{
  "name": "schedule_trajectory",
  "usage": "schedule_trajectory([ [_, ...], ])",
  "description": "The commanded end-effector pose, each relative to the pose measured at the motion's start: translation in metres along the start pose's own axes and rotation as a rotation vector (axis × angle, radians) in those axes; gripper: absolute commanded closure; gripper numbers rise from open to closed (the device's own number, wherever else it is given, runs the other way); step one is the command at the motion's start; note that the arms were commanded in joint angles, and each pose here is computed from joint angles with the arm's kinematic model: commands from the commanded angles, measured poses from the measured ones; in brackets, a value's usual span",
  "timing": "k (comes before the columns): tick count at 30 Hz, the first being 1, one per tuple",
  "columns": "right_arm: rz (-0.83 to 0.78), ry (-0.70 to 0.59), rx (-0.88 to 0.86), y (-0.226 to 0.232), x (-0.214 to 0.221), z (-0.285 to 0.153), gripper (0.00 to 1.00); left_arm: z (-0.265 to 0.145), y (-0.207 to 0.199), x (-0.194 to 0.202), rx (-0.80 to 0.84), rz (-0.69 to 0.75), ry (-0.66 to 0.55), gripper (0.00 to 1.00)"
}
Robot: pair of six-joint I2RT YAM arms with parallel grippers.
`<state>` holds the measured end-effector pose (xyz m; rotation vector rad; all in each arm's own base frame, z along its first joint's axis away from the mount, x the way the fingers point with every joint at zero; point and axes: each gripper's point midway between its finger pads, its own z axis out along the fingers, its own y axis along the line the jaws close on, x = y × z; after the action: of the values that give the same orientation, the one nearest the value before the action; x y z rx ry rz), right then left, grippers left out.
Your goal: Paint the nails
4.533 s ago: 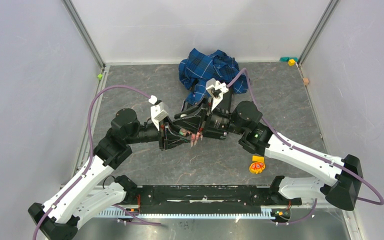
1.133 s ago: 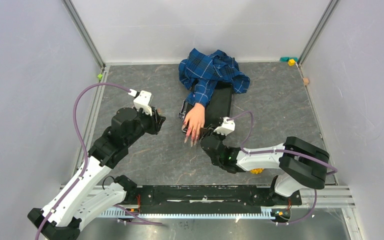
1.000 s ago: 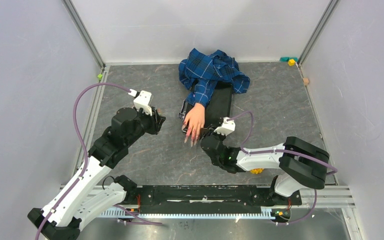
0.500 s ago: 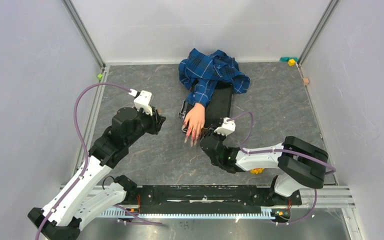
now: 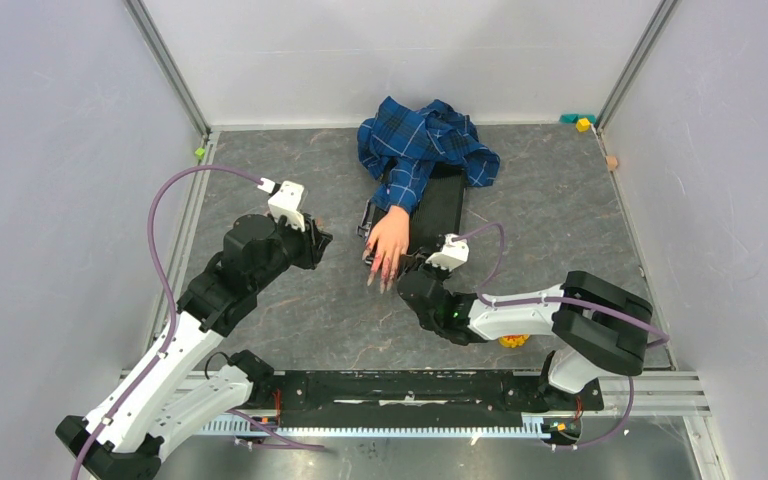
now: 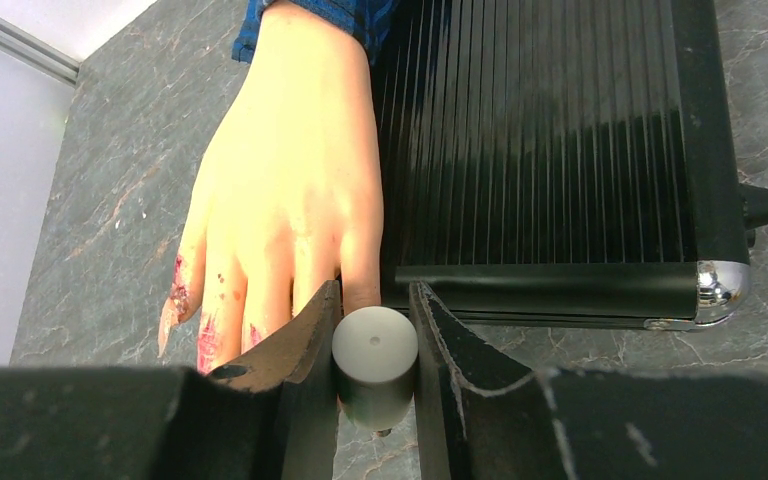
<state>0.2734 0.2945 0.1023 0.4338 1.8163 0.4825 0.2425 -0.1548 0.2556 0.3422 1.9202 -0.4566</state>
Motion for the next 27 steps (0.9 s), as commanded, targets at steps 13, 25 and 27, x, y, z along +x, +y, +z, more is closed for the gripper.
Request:
schedule_trajectory([
  [13,0.079,-0.069,0.014,0.0176,-0.0156,0.0052,1.0,-0.0004,0.0006,-0.0081,0.008,0.036,-0.029,0.98],
  [25,0.09,-0.082,0.025,0.0203,-0.0174,0.0071,1.0,-0.0014,0.0005,-0.0092,0.009,0.034,-0.034,0.98],
  [27,0.089,-0.086,0.03,0.0195,-0.0182,0.0077,1.0,-0.0014,0.0004,-0.0092,0.01,0.034,-0.034,0.98],
])
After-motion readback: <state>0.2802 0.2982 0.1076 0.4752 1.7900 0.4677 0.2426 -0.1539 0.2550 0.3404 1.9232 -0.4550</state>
